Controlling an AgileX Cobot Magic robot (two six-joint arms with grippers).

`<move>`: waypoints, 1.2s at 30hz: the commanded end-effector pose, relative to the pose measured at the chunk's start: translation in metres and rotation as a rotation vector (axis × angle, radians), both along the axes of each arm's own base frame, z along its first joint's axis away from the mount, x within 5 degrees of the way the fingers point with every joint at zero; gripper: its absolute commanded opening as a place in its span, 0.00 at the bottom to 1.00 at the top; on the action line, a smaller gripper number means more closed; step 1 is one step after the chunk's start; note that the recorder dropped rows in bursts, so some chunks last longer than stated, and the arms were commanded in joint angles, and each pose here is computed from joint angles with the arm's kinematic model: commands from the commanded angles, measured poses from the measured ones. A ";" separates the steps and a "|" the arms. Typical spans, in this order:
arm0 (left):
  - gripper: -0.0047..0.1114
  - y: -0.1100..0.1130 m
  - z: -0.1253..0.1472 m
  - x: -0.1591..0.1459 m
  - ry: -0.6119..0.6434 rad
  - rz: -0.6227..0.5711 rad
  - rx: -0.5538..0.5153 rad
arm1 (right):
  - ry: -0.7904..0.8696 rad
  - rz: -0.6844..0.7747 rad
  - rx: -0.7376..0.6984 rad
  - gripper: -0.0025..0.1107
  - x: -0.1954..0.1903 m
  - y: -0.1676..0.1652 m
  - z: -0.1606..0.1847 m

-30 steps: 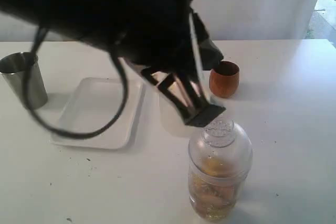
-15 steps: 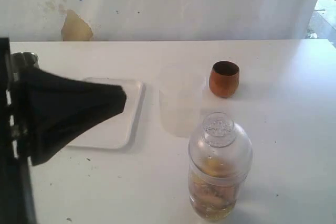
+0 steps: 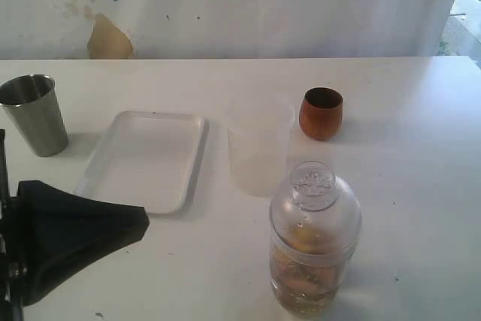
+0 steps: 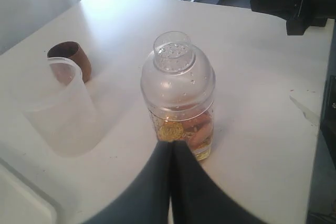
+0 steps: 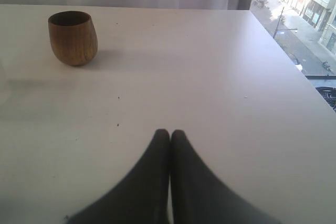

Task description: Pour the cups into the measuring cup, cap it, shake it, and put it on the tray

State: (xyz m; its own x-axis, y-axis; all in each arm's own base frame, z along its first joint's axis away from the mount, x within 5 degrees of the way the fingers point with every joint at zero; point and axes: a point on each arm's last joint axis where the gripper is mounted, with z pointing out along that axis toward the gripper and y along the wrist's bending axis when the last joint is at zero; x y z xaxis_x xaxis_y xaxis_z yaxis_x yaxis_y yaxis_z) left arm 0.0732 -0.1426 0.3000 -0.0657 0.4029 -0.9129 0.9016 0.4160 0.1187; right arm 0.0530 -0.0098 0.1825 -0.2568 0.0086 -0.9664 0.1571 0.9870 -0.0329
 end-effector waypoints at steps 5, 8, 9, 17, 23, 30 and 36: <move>0.04 0.001 0.001 -0.001 -0.003 0.001 -0.013 | -0.009 0.002 -0.011 0.02 0.000 0.000 0.000; 0.04 0.001 0.001 0.000 0.000 0.008 -0.014 | -0.009 0.002 -0.011 0.02 0.000 0.000 0.000; 0.04 0.002 0.001 0.001 0.002 0.012 -0.015 | -0.009 0.002 -0.011 0.02 0.000 0.000 0.000; 0.04 0.020 0.010 0.029 -0.079 0.211 -0.074 | -0.009 0.002 -0.011 0.02 0.000 0.000 0.000; 0.04 0.050 0.021 0.042 -0.149 0.406 -0.143 | -0.009 0.002 -0.011 0.02 0.000 0.000 0.000; 0.04 0.093 0.007 0.035 -0.318 0.645 -0.302 | -0.009 0.002 -0.011 0.02 0.000 0.000 0.000; 0.04 0.122 -0.022 0.021 -0.350 0.866 -0.333 | -0.009 0.002 -0.011 0.02 0.000 0.000 0.000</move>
